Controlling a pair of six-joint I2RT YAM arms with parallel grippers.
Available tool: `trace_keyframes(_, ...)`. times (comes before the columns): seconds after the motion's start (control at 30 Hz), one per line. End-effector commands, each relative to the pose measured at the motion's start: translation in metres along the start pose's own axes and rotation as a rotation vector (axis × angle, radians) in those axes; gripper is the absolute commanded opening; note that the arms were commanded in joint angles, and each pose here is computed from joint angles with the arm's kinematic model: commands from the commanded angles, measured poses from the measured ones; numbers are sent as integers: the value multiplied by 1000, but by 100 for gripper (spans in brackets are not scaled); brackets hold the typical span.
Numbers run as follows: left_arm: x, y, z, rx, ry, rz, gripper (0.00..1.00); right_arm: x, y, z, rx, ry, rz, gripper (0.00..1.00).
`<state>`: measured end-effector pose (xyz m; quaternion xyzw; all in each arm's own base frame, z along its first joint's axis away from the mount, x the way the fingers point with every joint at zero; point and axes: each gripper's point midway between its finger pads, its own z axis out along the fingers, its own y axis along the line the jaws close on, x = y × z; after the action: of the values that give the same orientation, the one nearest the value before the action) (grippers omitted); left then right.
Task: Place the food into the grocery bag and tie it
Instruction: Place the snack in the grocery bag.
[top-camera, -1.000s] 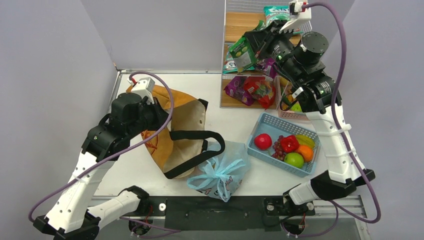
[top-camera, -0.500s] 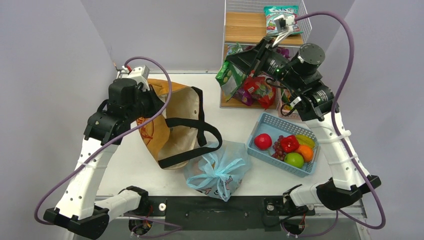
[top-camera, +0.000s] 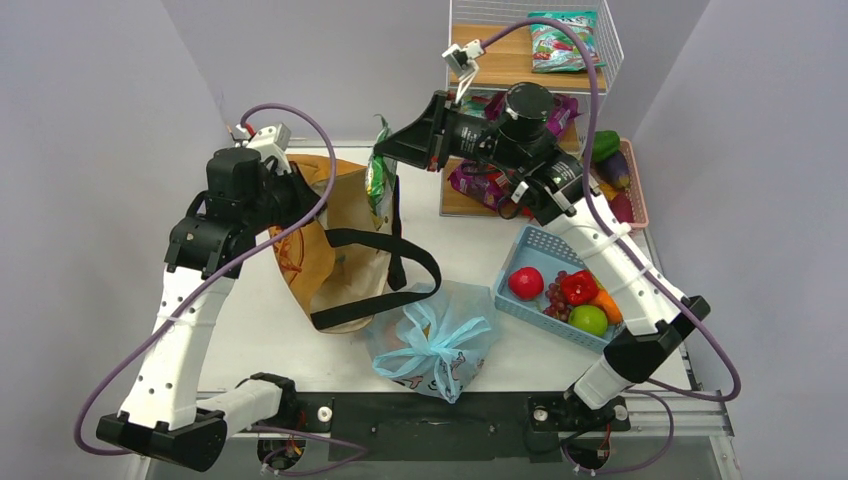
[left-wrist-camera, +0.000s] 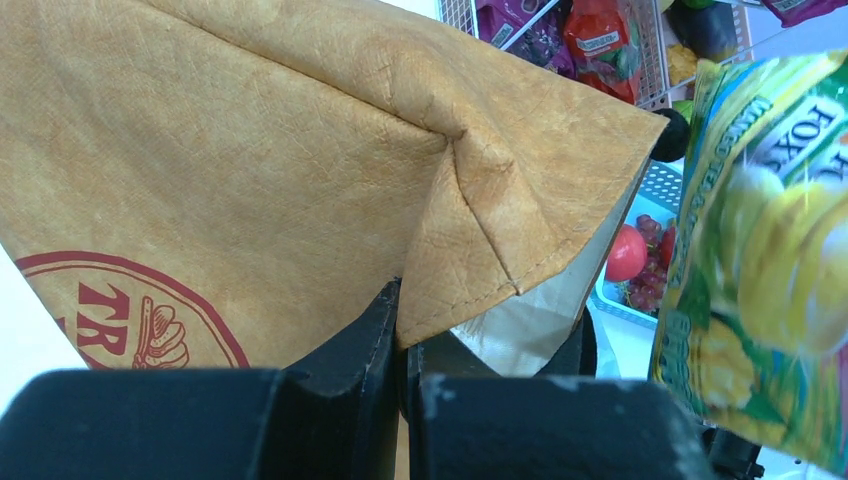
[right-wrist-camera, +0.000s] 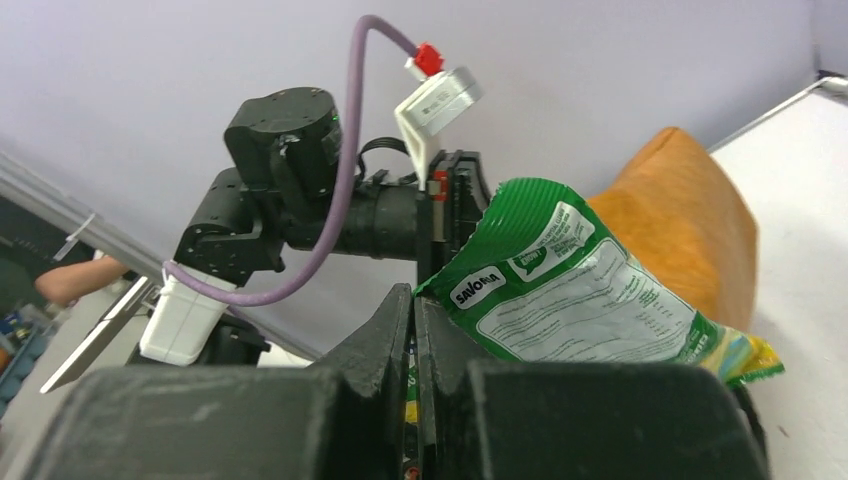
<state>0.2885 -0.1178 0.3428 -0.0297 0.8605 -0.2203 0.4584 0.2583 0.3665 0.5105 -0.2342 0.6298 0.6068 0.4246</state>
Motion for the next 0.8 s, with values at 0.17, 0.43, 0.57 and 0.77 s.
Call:
trace_keyframes(0.17, -33, -4, -3, 55, -70, 6, 0, -23, 56, 22, -212, -60, -51, 0)
trace_keyframes(0.43, -39, 5, 3, 59, -67, -9, 0, -14, 47, 42, -252, -42, 21, 0)
trace_keyframes(0.57, -44, 10, 6, 60, -68, -12, 0, -8, 44, 49, -264, -23, 47, 0)
trace_keyframes(0.77, -49, 21, 16, 52, -59, -26, 0, -5, 46, 52, -277, -15, 59, 0)
